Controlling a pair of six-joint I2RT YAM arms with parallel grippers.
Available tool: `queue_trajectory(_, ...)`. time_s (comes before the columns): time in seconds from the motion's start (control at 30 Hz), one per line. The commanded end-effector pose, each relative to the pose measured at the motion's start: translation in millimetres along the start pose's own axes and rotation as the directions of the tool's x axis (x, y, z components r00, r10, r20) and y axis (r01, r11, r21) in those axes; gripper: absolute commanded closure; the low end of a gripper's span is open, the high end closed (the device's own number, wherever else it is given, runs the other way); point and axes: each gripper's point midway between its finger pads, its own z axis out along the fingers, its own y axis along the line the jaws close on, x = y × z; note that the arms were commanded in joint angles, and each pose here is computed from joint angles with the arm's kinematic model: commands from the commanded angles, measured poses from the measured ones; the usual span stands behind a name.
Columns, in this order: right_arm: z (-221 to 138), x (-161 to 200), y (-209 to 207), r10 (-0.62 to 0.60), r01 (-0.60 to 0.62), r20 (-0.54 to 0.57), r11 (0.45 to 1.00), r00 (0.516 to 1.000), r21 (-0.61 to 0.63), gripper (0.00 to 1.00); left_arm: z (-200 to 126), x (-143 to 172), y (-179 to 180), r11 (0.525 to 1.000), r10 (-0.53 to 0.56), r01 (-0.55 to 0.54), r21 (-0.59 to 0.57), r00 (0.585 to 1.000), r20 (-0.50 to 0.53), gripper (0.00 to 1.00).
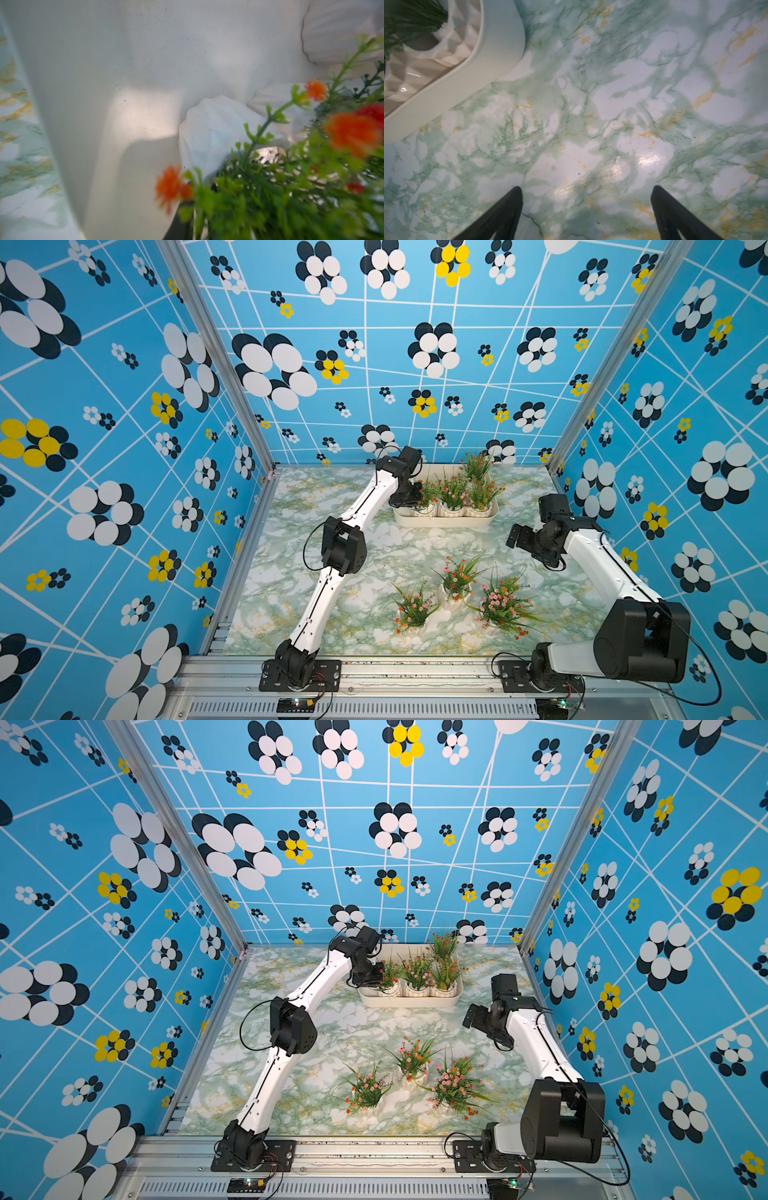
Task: Put the potted gypsophila into the storage box
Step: Place the baby's breath potted plant at the storage box.
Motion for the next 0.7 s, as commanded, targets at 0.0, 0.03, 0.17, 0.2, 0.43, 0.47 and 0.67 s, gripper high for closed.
queue_trajectory(0.0, 3.6, -0.9, 0.7, 0.010, -0.010, -0.008, 1.000, 1.000, -0.012, 0.01, -7.4, -11.8, -26.0, 0.996, 0.009, -0.013, 0.089, 0.999, 0.052, 1.00)
queue_trajectory(0.03, 3.9, -1.0, 0.5, 0.014, -0.014, -0.007, 1.000, 1.000, -0.012, 0.01, -6.4, -10.7, -28.2, 0.995, 0.011, -0.015, 0.094, 0.999, 0.050, 1.00)
queue_trajectory(0.17, 5.4, -0.6, 2.2, 0.016, -0.017, -0.012, 1.000, 1.000, -0.020, 0.01, -3.4, -8.3, -32.7, 0.995, 0.011, -0.016, 0.102, 0.999, 0.044, 1.00)
queue_trajectory(0.2, 6.2, -0.2, 2.1, 0.016, -0.017, -0.013, 1.000, 1.000, -0.020, 0.01, -2.0, -7.2, -33.6, 0.995, 0.011, -0.015, 0.103, 0.999, 0.041, 1.00)
queue_trajectory(0.43, 6.2, 2.4, 1.2, 0.017, -0.017, -0.018, 1.000, 1.000, -0.020, 0.01, 4.2, -0.5, -36.6, 0.994, 0.011, -0.013, 0.109, 1.000, 0.016, 0.97)
queue_trajectory(0.47, 6.4, 2.6, 1.6, 0.017, -0.018, -0.018, 1.000, 1.000, -0.022, 0.01, 4.5, 0.4, -37.1, 0.994, 0.011, -0.012, 0.109, 1.000, 0.013, 0.95)
queue_trajectory(0.67, 6.2, 4.9, 2.4, 0.017, -0.017, -0.024, 0.999, 1.000, -0.029, 0.01, 5.1, 3.1, -34.8, 0.995, 0.013, -0.013, 0.098, 1.000, 0.004, 0.84)
